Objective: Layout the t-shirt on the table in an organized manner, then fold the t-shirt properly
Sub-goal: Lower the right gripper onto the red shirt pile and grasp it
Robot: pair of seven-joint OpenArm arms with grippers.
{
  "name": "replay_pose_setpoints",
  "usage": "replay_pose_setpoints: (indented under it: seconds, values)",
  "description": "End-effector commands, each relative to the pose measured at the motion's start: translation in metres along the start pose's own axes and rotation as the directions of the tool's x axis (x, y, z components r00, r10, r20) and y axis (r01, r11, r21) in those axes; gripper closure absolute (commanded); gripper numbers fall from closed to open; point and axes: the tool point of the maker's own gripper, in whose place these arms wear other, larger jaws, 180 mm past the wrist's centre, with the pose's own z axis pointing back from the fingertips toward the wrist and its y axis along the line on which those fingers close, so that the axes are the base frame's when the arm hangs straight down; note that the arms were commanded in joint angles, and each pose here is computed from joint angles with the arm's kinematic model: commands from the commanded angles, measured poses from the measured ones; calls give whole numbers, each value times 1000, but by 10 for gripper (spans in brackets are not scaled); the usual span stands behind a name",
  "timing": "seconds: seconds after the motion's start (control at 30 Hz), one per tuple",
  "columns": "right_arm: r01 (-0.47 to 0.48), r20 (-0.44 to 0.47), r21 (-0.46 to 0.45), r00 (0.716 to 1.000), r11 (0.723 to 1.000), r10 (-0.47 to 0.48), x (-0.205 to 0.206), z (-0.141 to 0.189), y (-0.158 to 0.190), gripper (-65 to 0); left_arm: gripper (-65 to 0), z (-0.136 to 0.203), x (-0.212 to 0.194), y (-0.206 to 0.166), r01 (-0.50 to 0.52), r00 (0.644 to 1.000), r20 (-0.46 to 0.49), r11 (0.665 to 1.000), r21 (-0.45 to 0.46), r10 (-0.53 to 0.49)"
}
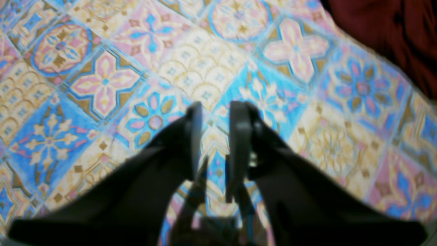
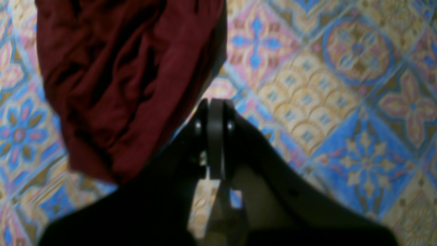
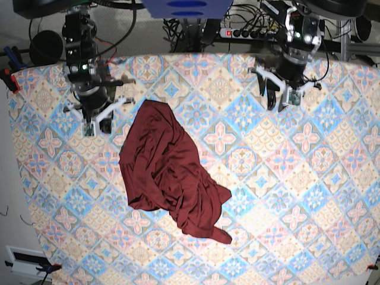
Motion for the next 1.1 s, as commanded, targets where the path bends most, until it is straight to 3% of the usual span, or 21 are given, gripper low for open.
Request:
replay_pose_setpoints:
  seconds: [0.0,0.23,0.53,0.77,1.07]
  values:
    - [-11,62,-10,998,1000,11,21,-2,-5,-16,-190,-1,17,0,-5,999,53,1000,-8,6]
    - [-25,137,39,990,999,20,62,-18,15,-207,-195,-6,30,-1,-11,996,86,1000,-17,12]
    - [-30,3,107,1000,994,30,49,-58,45,-219,-196,-6,29,-1,-11,996,83,1000,-17,13]
    - [-14,-64,84,998,996,19,32,-75,35,-233,-196,-6,29,-2,-11,996,83,1000,-19,13]
    - [-11,-69,81,997,997,17,30,-77,34,-263,-192,-6,29,-2,-11,996,83,1000,-19,13]
